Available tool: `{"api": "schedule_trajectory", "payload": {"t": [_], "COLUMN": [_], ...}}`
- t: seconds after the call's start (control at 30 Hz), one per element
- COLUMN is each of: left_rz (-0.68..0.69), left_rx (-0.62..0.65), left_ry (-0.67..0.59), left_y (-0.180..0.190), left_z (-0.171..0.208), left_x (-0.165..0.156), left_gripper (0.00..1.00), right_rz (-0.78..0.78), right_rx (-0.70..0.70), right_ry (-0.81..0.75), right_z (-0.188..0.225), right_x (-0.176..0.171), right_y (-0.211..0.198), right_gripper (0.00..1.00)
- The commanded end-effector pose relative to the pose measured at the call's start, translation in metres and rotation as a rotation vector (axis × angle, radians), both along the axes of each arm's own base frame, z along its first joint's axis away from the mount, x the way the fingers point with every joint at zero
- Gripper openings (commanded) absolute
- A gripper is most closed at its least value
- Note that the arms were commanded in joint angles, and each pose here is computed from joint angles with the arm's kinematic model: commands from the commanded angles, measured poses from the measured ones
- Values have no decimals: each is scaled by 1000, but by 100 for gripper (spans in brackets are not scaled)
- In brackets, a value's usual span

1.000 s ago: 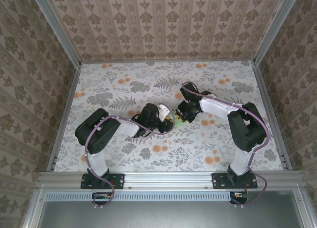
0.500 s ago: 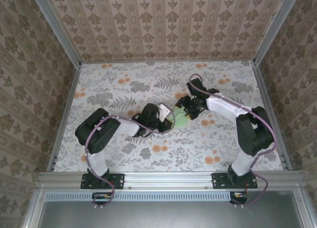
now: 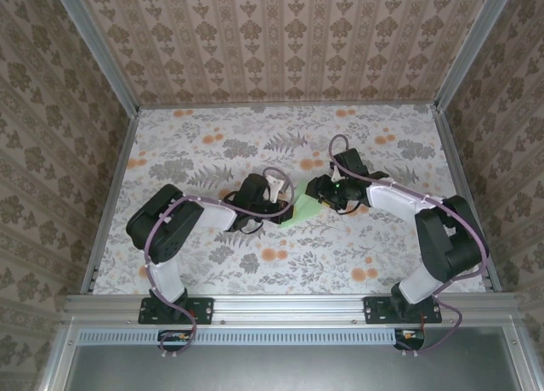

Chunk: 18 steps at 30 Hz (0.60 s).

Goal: Fold a paper plane with a square sheet of paper (pick it up from the middle)
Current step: Fourth fold the wing at the center of the table.

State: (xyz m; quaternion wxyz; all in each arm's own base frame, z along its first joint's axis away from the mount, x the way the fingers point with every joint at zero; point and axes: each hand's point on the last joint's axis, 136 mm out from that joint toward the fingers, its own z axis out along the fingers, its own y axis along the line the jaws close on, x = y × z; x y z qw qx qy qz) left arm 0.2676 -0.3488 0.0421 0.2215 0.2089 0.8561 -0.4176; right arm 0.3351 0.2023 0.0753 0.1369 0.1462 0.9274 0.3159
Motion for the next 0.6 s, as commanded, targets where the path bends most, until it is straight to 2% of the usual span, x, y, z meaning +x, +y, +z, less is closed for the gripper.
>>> {"api": "schedule_trajectory", "payload": {"t": [0.0, 0.57], "left_rz": [63, 121], "left_rx": [-77, -94], "left_ry": [90, 178], "left_y": [1, 4], "left_z": [15, 8], "left_x": [-1, 4], "left_gripper": [5, 6], "right_rz": [50, 56], "right_rx": [66, 60], "right_ry": [-13, 80], "right_z": [-3, -36], "right_x": [4, 14], "right_y": [15, 27], "right_gripper": [54, 52]}}
